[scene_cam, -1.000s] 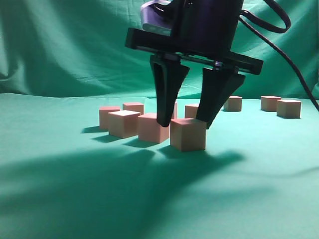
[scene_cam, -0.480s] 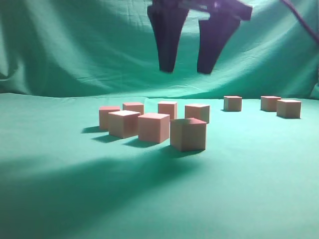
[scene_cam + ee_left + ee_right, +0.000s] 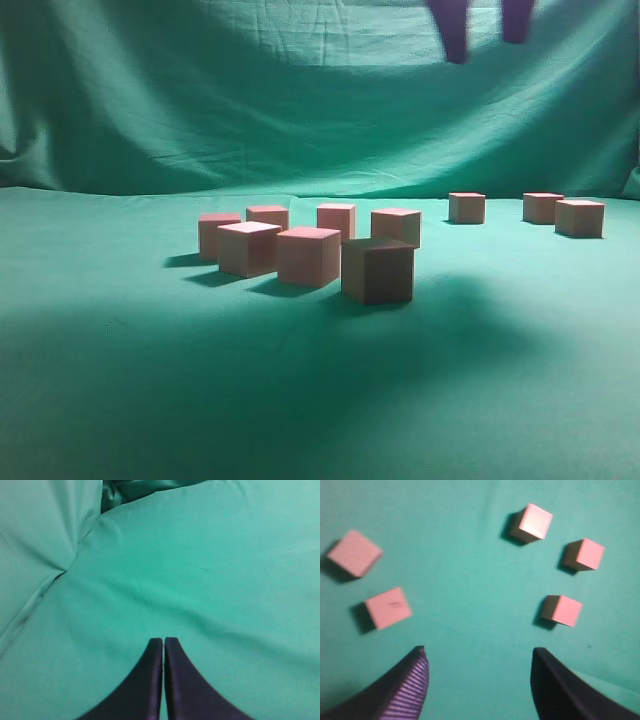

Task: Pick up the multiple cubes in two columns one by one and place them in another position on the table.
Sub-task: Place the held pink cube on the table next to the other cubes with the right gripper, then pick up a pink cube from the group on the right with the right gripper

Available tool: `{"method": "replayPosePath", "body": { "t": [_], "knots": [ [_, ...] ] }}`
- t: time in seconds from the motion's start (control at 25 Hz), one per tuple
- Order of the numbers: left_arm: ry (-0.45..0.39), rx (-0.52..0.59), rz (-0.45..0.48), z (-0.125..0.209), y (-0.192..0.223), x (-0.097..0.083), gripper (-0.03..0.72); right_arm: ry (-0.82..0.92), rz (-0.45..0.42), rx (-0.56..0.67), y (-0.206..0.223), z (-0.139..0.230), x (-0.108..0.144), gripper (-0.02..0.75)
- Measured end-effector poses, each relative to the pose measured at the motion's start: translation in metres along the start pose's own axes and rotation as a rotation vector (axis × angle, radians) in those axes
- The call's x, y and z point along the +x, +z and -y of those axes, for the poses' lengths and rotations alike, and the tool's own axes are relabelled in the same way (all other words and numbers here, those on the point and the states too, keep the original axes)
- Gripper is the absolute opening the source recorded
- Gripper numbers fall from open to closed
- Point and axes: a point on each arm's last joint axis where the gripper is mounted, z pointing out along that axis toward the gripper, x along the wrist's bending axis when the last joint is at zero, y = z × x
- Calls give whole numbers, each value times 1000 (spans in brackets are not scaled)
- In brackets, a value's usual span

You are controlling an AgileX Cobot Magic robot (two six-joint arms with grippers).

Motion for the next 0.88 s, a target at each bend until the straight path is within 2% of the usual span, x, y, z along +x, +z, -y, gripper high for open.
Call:
{"method": "replayPosePath", "body": {
  "t": [0.08, 0.2, 0.4, 0.52, 0.64, 0.88],
  "knots": [
    [0, 0, 0, 0, 0, 0, 0, 73, 21, 26, 9, 2, -28, 389],
    [0, 0, 0, 0, 0, 0, 0, 225, 9, 74, 24, 10, -75, 389],
    [0, 0, 0, 0, 0, 0, 0, 389, -71, 158, 61, 23, -118, 389],
    [0, 0, 0, 0, 0, 0, 0, 400, -123, 165, 86, 24, -127, 389],
    [0, 0, 0, 0, 0, 0, 0, 376, -168, 171, 109, 21, -123, 389],
    [0, 0, 0, 0, 0, 0, 0, 344, -187, 205, 153, 21, -113, 389]
  ]
}}
